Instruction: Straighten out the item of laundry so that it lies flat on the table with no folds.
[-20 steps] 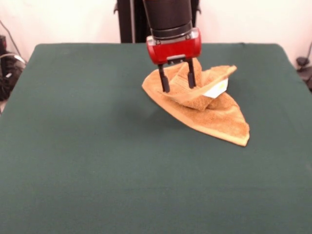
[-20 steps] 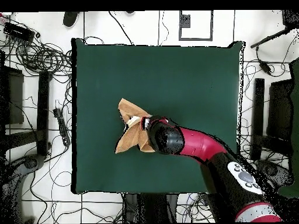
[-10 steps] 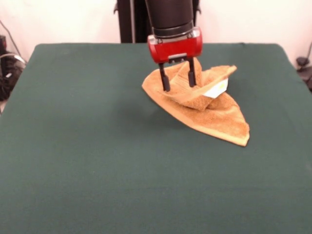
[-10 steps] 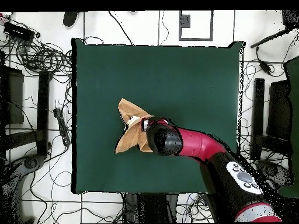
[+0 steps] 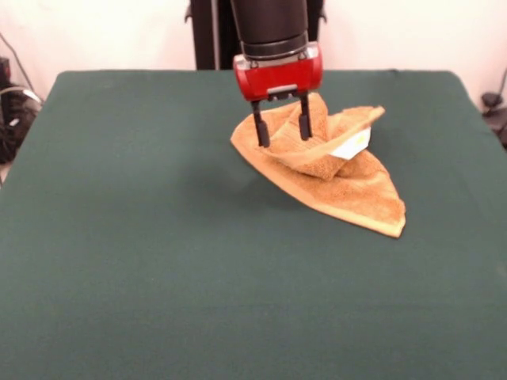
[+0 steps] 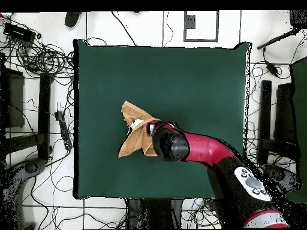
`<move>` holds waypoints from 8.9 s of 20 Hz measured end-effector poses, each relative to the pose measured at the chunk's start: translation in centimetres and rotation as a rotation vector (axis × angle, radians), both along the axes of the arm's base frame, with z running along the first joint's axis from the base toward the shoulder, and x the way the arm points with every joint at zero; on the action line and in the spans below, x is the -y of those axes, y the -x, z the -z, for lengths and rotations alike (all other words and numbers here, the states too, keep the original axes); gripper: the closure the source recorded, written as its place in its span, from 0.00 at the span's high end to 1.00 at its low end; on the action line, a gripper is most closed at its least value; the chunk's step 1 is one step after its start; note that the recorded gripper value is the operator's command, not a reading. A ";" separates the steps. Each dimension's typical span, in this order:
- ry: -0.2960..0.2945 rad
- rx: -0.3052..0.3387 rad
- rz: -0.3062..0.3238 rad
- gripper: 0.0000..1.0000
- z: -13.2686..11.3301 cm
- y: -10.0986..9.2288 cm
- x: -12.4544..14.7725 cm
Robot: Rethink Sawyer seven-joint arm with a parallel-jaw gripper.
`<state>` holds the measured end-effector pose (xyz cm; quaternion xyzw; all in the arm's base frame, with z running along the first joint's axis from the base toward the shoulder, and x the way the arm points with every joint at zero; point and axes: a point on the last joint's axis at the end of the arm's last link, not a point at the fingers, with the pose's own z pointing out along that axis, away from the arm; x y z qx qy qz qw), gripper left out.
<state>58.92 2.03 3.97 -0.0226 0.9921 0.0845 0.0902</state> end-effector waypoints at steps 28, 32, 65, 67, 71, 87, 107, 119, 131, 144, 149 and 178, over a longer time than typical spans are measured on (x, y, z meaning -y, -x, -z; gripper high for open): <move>0.036 0.000 -0.037 1.00 1.8 1.5 3.3; 0.038 0.006 -0.020 1.00 1.8 1.2 4.3; 0.007 0.015 -0.034 0.00 4.6 1.1 1.9; 0.014 0.029 -0.036 0.00 4.1 0.7 2.0; 0.027 0.053 -0.047 0.00 3.2 0.1 1.7; 0.120 0.131 -0.117 0.00 -1.3 -1.7 -0.3; 0.183 0.176 -0.099 1.00 -2.6 -4.0 1.8; 0.175 0.160 -0.102 1.00 -1.7 -3.6 1.3; 0.029 0.051 -0.033 1.00 4.6 -1.2 2.2; -0.210 -0.069 0.044 1.00 7.7 1.3 1.5; -0.268 -0.073 0.033 1.00 6.6 1.5 0.1; -0.179 -0.366 -0.189 1.00 7.7 3.1 -8.8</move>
